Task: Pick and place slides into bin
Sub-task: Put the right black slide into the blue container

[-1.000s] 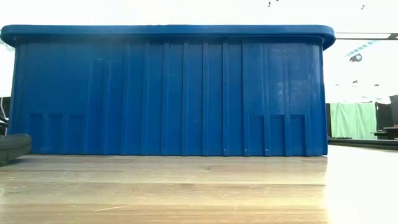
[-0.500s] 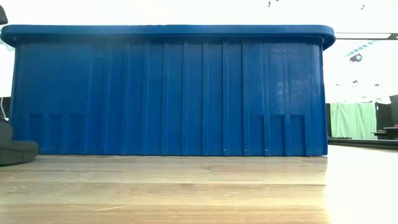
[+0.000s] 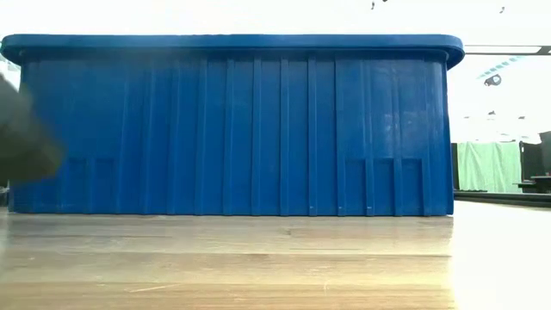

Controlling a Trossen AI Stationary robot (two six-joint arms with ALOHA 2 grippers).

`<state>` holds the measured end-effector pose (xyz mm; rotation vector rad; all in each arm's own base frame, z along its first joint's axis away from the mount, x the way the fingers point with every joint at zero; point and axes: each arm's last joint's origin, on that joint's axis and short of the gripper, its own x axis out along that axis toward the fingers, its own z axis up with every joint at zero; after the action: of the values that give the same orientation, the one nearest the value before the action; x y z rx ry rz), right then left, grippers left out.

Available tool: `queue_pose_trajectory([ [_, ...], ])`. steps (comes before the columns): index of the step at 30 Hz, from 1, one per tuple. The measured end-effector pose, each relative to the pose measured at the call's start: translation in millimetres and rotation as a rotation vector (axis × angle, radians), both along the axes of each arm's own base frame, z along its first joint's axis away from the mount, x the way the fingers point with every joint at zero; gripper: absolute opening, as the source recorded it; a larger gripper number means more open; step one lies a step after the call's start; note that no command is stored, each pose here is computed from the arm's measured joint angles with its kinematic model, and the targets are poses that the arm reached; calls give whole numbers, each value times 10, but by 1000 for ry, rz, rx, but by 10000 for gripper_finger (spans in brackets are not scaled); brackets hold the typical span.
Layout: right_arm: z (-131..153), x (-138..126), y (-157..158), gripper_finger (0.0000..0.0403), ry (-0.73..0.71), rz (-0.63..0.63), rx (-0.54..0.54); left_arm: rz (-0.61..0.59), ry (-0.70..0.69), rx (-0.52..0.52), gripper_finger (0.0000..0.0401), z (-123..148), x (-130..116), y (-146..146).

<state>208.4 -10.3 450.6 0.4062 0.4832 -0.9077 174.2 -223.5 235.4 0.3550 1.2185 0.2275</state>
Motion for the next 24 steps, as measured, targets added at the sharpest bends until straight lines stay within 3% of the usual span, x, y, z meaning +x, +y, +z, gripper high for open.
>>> queue_pose_trajectory([
  [8, 1, -30, -1, 127, 37, 24, -23, 42, -380, -136, 1, 669, -54, 356],
  [13, 4, -42, -2, 127, 38, 23, -24, -86, -561, -204, 0, 963, 64, 422],
  [18, -3, -54, -3, 127, 53, 23, -25, -177, -701, -174, 0, 1143, 267, 461],
  [24, -30, -174, -16, 127, 133, -3, -48, -160, -700, -92, 0, 1154, 424, 629],
])
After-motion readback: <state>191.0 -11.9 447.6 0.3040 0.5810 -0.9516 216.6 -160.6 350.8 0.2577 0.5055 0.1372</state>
